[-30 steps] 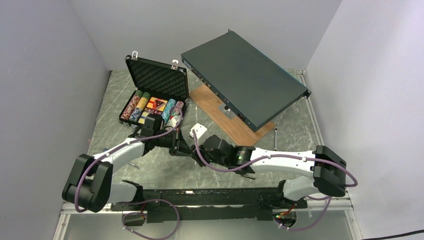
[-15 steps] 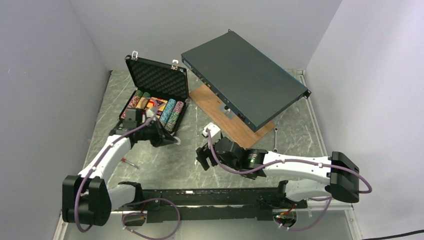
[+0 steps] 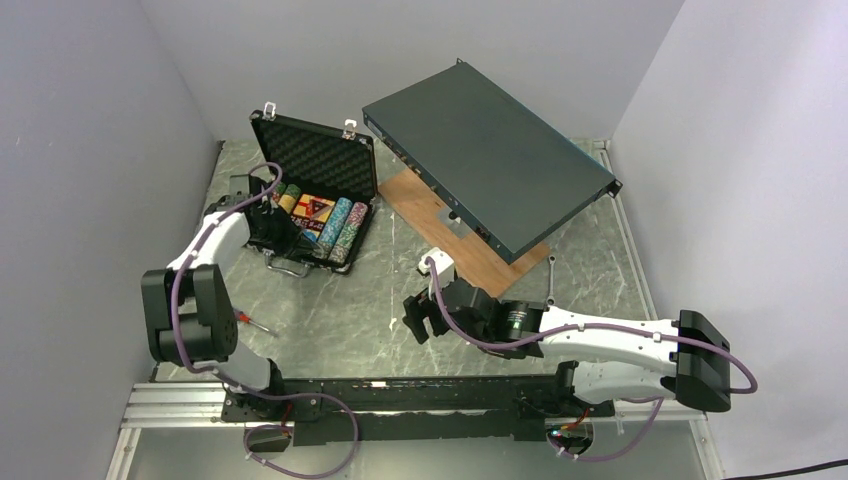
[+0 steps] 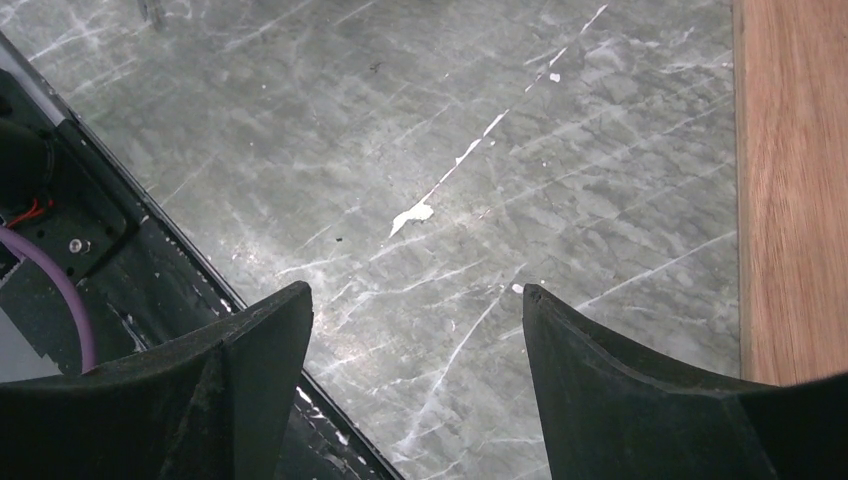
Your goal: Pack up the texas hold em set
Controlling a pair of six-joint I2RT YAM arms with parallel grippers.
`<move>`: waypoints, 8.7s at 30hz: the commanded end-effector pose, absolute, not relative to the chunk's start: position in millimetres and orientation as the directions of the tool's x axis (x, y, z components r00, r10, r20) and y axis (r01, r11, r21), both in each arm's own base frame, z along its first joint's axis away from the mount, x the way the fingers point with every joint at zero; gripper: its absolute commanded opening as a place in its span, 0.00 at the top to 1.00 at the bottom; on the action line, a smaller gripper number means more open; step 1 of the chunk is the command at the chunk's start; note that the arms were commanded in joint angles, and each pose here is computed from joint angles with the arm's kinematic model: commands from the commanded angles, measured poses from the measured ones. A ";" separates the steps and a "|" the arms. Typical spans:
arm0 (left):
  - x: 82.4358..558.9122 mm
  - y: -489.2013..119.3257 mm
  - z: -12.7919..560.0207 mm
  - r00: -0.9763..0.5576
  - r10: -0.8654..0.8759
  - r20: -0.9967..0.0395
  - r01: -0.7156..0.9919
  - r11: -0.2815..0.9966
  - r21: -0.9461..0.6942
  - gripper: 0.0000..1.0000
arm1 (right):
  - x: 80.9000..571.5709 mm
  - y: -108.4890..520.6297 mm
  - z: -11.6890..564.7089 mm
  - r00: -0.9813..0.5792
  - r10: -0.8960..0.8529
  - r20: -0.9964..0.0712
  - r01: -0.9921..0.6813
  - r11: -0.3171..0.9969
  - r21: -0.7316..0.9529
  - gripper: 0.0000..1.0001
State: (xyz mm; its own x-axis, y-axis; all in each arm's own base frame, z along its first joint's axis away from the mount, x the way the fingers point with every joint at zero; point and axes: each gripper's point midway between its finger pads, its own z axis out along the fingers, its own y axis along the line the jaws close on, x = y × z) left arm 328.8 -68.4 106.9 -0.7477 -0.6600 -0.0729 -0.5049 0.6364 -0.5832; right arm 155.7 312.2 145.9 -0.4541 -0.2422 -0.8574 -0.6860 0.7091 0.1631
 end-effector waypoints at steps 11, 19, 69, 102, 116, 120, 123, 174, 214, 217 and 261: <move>357.6 -69.6 92.1 -0.698 -0.715 -0.045 -0.537 0.564 -0.627 1.00 | 152.8 323.7 153.8 -0.458 -0.211 -0.864 -0.693 0.693 0.198 0.21; 355.7 -69.2 89.8 -0.674 -0.738 -0.031 -0.563 0.541 -0.624 1.00 | 152.2 319.1 154.4 -0.451 -0.201 -0.870 -0.691 0.695 0.199 0.21; 350.9 -62.4 74.3 -0.749 -0.650 -0.128 -0.445 0.637 -0.629 0.77 | 141.3 329.1 150.5 -0.460 -0.219 -0.861 -0.707 0.677 0.205 0.23; 350.5 -64.7 61.8 -0.727 -0.679 -0.102 -0.473 0.603 -0.642 0.77 | 134.3 333.7 145.0 -0.463 -0.229 -0.856 -0.713 0.670 0.206 0.23; 350.1 -51.6 76.9 -0.698 -0.690 -0.193 -0.469 0.643 -0.605 0.77 | 133.7 333.2 144.5 -0.461 -0.234 -0.856 -0.712 0.674 0.199 0.23; 352.6 -47.6 83.9 -0.682 -0.698 -0.219 -0.470 0.648 -0.600 0.77 | 132.4 335.1 145.5 -0.464 -0.229 -0.856 -0.714 0.668 0.208 0.23; 355.1 -51.9 75.9 -0.692 -0.701 -0.173 -0.486 0.629 -0.607 0.77 | 133.8 333.5 145.3 -0.462 -0.232 -0.856 -0.710 0.675 0.200 0.23; 398.6 -104.4 337.7 -0.347 -0.813 -0.468 0.063 0.478 -0.876 0.05 | 135.5 316.5 169.7 -0.450 -0.196 -0.871 -0.712 0.668 0.217 0.13; 557.9 -45.8 289.5 -0.177 -0.921 -0.347 -0.112 0.369 -0.923 0.96 | 143.7 306.0 184.1 -0.478 -0.158 -0.864 -0.645 0.731 0.223 0.13; 546.8 -29.1 279.5 -0.178 -0.873 -0.455 -0.170 0.482 -0.859 1.00 | 142.8 309.5 181.9 -0.484 -0.170 -0.859 -0.649 0.727 0.222 0.14; 274.2 16.8 162.9 -0.423 -0.762 -0.490 -0.648 0.633 -0.424 0.17 | 159.1 403.1 138.5 -0.497 -0.365 -0.787 -0.712 0.691 0.129 0.14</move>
State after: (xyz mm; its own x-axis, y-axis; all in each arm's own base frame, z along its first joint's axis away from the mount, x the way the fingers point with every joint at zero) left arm 284.0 7.6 140.7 -0.4644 -0.7740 -0.4304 -0.6473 0.6283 -0.4316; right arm 153.1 388.8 124.4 -0.4745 -0.4249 -0.7710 -0.7396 0.6673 0.0874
